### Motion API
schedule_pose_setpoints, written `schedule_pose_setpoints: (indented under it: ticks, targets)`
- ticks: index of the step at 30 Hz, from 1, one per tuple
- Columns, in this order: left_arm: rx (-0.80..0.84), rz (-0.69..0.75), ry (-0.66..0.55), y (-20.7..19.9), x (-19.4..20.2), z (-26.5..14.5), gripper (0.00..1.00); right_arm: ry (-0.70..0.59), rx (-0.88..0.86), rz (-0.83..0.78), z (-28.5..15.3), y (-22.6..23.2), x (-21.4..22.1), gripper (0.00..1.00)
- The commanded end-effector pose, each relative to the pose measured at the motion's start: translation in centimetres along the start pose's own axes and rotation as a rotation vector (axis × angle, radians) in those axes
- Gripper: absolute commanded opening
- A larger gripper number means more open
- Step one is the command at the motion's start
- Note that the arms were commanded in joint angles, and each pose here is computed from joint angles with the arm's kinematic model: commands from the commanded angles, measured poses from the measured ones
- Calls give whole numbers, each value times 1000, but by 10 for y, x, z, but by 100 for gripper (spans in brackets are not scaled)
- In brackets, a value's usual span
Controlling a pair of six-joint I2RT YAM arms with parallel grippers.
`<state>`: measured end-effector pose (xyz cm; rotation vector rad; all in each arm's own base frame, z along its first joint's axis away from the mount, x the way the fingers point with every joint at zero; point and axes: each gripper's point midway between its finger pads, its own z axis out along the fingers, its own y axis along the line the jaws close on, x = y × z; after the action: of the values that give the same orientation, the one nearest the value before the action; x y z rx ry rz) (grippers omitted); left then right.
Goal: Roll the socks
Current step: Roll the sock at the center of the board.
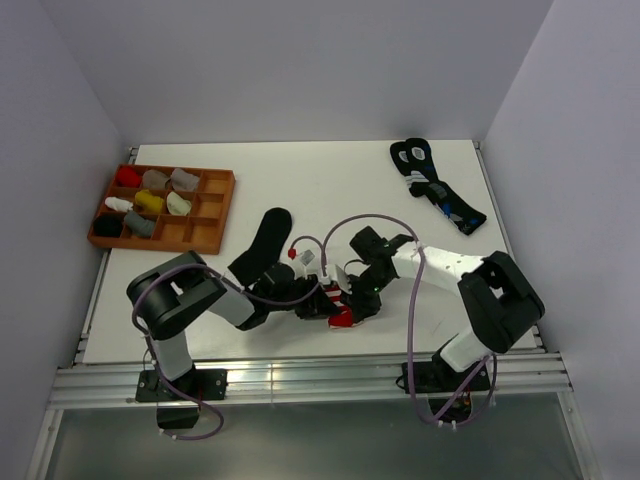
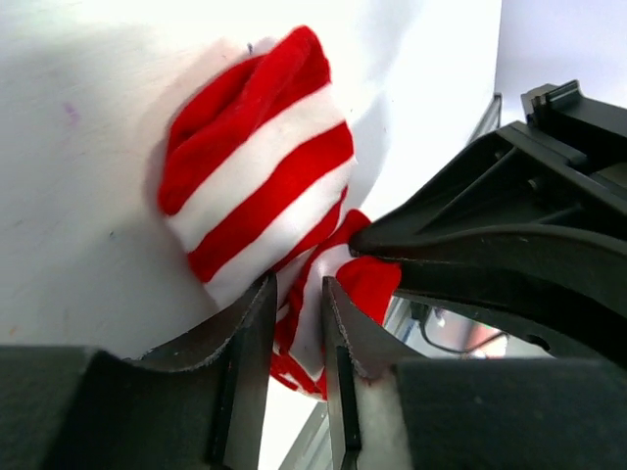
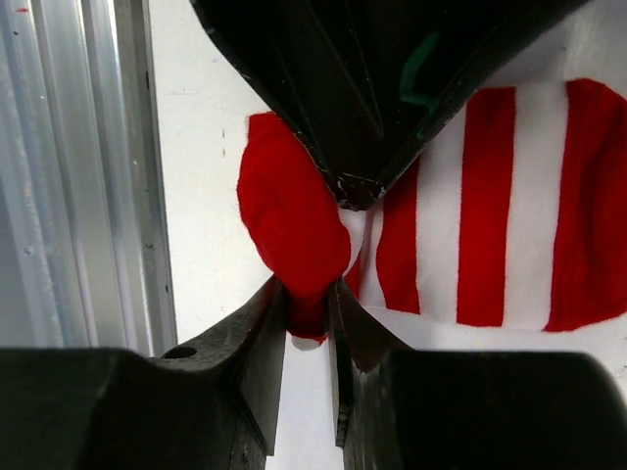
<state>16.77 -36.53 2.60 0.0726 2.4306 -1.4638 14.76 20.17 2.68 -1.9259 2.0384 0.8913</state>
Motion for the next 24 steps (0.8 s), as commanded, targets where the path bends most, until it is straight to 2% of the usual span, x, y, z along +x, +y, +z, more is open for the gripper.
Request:
schedule_pose_setpoints:
  ticks: [1,11,16,24]
  targets:
    - [-76,67,-115,12,-13,-7,32,85,-58,91,-4,12,18,20]
    - [-130,212,-246,5,-22,-36,41,141,-157,228,-3,5,18,20]
    - [-138,338,-286,-11,-23,-46,43,150,-186,282,-3,-3,14,20]
    - [-99,539,-283,-33,-14,-46,46,168,-214,333,-1,-17,12,20]
